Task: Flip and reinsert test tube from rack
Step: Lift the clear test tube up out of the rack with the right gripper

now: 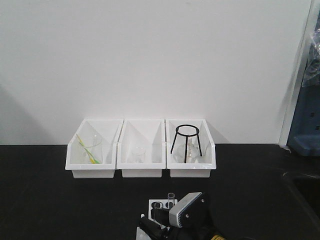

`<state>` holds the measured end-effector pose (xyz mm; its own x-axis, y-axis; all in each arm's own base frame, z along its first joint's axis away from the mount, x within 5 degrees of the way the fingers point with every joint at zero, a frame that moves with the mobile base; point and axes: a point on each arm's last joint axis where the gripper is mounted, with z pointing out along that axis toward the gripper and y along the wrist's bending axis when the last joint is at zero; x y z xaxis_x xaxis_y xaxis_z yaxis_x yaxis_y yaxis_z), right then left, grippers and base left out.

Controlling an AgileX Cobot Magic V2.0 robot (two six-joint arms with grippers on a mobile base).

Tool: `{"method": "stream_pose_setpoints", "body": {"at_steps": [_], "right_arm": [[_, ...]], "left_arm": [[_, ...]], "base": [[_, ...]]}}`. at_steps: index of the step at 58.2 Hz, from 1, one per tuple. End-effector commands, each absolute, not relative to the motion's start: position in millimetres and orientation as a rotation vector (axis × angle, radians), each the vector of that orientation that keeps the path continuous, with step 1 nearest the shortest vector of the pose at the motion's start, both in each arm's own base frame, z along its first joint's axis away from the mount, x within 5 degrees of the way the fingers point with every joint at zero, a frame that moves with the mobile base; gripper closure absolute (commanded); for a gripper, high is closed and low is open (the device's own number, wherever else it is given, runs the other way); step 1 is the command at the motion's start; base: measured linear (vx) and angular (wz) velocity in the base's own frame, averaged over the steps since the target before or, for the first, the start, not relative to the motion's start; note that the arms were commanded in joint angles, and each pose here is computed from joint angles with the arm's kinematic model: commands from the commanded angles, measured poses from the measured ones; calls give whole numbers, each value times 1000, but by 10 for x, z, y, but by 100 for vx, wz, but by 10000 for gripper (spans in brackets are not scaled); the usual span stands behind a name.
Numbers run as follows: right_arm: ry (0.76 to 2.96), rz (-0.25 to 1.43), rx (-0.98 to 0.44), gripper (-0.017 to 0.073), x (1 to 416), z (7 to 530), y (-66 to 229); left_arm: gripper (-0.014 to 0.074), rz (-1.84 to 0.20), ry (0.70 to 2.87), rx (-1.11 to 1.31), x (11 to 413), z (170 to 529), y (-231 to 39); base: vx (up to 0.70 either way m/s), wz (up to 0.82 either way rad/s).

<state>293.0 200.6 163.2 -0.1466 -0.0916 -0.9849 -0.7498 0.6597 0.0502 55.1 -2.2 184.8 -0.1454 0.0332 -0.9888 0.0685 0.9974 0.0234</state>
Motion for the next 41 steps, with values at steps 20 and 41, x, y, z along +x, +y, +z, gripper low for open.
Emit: {"method": "stream_pose_setpoints", "body": {"at_steps": [20,41], "right_arm": [[1269,619,-567,573,2673,3419,1785],[784,-705,-1533,569,2551,3777,1556]], "left_arm": [[599,-53,1626,74,551,1937,-35],[599,-53,1626,74,551,1937,-35]], "base": [[0,0],[0,0]]}}
